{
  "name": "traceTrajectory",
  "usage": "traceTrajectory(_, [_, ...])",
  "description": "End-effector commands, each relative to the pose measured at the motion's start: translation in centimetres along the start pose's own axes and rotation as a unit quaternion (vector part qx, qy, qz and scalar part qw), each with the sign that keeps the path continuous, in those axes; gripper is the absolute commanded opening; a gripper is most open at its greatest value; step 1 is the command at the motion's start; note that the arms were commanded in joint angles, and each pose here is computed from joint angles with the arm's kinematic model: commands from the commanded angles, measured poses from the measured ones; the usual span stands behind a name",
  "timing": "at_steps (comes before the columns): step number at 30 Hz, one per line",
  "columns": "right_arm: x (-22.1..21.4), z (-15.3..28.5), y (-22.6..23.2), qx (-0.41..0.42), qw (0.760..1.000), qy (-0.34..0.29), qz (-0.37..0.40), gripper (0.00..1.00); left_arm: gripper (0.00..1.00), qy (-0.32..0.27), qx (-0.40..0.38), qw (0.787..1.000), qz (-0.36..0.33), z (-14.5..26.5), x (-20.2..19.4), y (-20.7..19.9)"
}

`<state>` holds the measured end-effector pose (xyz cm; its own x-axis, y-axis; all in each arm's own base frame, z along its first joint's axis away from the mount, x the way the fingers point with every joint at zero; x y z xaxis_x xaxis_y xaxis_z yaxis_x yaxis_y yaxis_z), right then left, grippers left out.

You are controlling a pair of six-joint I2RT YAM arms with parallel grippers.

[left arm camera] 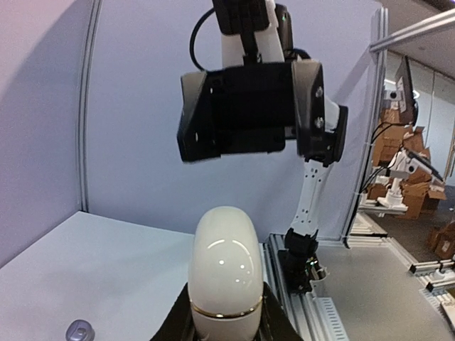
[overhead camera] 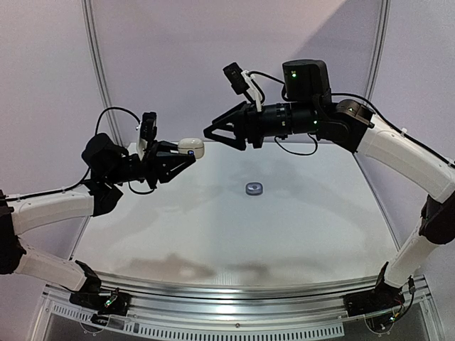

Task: Insert the wireless bluetooth earbuds into the charging case
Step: Pass from the left arm to the right

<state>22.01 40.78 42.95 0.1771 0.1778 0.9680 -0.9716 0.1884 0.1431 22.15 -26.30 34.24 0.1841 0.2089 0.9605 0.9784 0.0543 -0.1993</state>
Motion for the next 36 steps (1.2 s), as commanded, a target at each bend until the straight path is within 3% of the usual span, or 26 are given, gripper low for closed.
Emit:
traceTrajectory(1, [-0.1,-0.3,2.1,0.083,0.996,-0.009,-0.01,0.55,0.0,-0.025,-0.045,0.996,0.078,-0.4,2.2,-0.8])
traceTrajectory(10, [-0.4,-1.8,1.6,0.093,0.995,-0.008,-0.036,0.55,0.0,-0.028,-0.065,0.996,0.059,-0.8,3.1,-1.6])
traceTrajectory(16, [-0.7,-3.1,0.9,0.089,0.995,0.007,-0.044,0.5,0.0,-0.031,-0.064,0.996,0.052,-0.9,3.3,-1.6])
traceTrajectory(23, [-0.8,-3.4,1.4,0.117,0.991,0.01,-0.055,0.23,0.0,-0.035,-0.06,0.996,0.047,-0.8,3.4,-1.5])
traceTrajectory(28, [-1.1,-3.9,1.5,0.129,0.99,0.011,-0.064,0.1,0.0,-0.037,-0.063,0.996,0.041,-0.8,3.5,-1.6])
traceTrajectory(32, [-1.0,-4.0,1.6,0.132,0.989,0.011,-0.066,0.0,0.0,-0.036,-0.062,0.996,0.042,-0.8,3.4,-1.5])
traceTrajectory(35, [-1.0,-4.0,1.6,0.131,0.989,0.012,-0.067,0.0,0.0,-0.034,-0.059,0.997,0.045,-0.8,3.3,-1.4])
traceTrajectory(36, [-1.1,-3.9,1.5,0.128,0.989,0.013,-0.067,0.0,0.06,-0.034,-0.055,0.997,0.043,-0.7,3.3,-1.4])
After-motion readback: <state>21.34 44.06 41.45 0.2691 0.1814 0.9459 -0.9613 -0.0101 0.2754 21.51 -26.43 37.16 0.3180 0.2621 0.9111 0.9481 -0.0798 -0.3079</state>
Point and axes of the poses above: each gripper's point midway between its finger pads, its own z axis back along the fingers, its own y axis along the line the jaws close on, x = y × z, the point moved 4 cm from there along z, back along the fingers, and after that the axes turned 6 degrees about z, right-handed, at the moved point
